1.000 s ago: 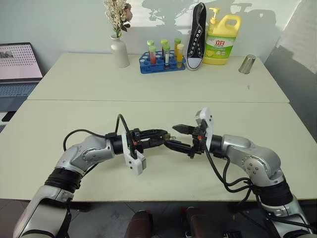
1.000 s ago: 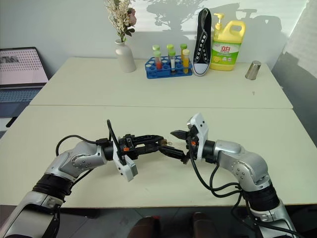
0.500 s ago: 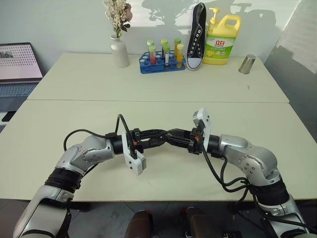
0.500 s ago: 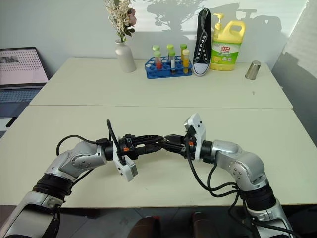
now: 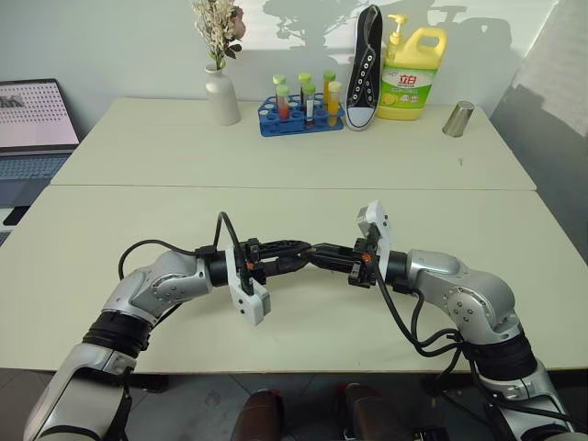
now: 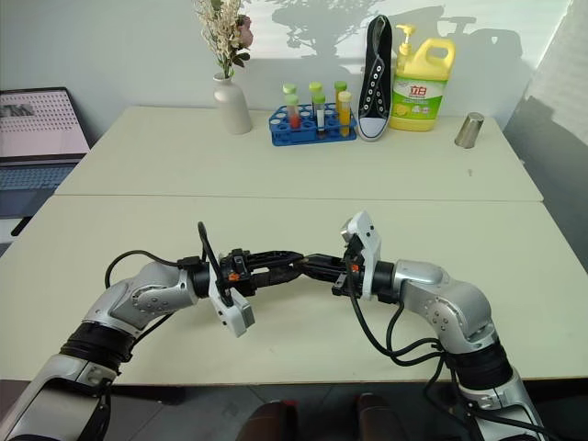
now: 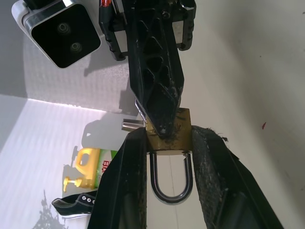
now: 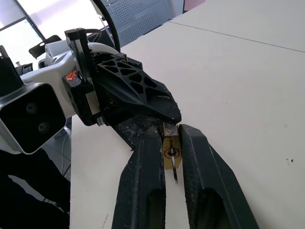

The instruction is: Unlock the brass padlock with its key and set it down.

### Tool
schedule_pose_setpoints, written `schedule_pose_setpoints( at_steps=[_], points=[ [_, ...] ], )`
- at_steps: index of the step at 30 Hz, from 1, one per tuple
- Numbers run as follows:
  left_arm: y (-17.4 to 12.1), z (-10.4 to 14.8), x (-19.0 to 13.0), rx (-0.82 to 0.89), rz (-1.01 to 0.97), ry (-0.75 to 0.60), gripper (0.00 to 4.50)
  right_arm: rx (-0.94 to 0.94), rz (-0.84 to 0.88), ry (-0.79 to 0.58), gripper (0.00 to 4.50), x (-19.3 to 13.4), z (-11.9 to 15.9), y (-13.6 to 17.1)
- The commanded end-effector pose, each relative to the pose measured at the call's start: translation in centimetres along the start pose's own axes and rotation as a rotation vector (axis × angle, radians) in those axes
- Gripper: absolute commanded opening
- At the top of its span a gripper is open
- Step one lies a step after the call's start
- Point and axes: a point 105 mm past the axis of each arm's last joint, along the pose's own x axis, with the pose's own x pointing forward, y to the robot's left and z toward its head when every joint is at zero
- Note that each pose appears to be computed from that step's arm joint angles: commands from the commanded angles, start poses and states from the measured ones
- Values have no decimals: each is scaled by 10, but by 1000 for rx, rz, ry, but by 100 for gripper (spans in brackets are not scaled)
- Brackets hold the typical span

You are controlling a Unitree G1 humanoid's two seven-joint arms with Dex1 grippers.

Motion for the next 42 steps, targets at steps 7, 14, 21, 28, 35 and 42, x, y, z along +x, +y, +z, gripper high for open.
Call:
schedule_pose_setpoints(
  at_steps=[7,14,21,28,35,42],
  points=[
    [2,15,-6,-58,-1,-64,328,-63,3,-31,12,-1,15,-2],
    [17,7,-18,-142,63,2,435,-119,-62,-3,12,-14,16,-20],
    [39,-14,-32,-540,162,97,278,-190,-69,9,12,-23,21,-22],
    [25,-27,-21,-994,113,129,45,-224,-12,-22,12,-21,28,-7],
    [18,-21,-15,-1194,79,77,0,-227,45,-42,12,-19,29,8],
    [19,-22,-6,-1230,79,45,0,-227,58,-35,12,-17,27,12]
  ],
)
